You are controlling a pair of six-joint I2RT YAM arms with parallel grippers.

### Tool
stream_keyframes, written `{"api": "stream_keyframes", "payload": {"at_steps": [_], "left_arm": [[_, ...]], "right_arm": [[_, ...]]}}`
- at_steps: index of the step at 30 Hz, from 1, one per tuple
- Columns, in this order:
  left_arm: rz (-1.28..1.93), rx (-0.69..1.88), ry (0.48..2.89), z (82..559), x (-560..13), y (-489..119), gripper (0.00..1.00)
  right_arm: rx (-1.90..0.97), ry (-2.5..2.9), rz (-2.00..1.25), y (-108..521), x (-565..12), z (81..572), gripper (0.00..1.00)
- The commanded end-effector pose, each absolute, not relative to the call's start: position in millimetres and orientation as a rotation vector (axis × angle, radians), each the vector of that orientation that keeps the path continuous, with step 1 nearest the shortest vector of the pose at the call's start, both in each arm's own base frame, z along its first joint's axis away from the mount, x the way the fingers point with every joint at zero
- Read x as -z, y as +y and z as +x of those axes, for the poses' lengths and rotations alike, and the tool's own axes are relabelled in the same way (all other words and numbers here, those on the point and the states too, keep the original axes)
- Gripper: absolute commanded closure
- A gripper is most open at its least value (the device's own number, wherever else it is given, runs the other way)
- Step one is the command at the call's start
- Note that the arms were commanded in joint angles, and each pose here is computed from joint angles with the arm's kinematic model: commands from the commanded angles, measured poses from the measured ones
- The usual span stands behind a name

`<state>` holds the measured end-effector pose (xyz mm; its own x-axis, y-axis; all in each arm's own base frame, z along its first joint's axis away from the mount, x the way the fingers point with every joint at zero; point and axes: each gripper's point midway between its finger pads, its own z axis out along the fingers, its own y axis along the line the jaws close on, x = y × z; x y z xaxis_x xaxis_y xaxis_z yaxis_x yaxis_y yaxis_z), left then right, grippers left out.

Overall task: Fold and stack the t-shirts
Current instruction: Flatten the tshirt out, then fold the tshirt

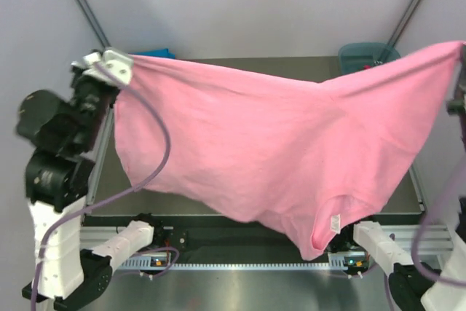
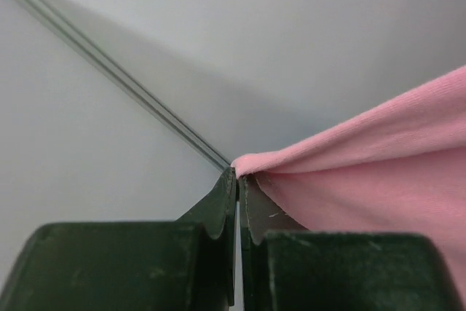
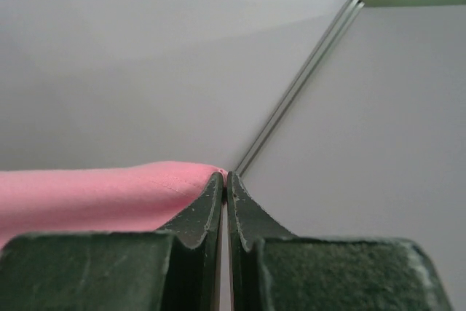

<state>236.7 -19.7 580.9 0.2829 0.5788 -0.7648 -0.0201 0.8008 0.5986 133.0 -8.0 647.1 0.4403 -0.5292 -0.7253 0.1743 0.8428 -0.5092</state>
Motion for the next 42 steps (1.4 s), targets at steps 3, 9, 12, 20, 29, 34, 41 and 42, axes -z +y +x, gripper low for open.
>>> {"api": "stream_keyframes", "payload": {"at_steps": [3,9,12,20,29,34,41,42], "left_arm": [[0.676,-0.485,1.387,314,-495,-36,1.00],[0.801,-0.446,1.520,406,-380,-47,1.00],[0.809,-0.434,1.658,467,-314,-28,1.00],[0.854,-0.313,1.792,605,-219,-53,1.00],[0.759,-0.430,1.778,714,-149,-53,1.00],[0.723,-0.468,1.656,739,-146,-57,1.00],[0.660,-0.477,1.576,743,-176,-56,1.00],[0.660,-0.481,1.573,741,-179,-55,1.00]], "right_arm": [[0.526,1.136,-0.484,-4,-608,252,1.00],[0.520,1.328,-0.671,11,-495,382,1.00],[0.516,1.445,-0.751,13,-423,444,1.00],[0.496,1.727,-0.874,14,-262,607,1.00],[0.676,1.664,-0.770,-4,-225,717,1.00],[0.716,1.593,-0.677,-13,-226,729,1.00],[0.664,1.593,-0.572,-17,-250,723,1.00],[0.650,1.607,-0.578,-14,-246,721,1.00]]}}
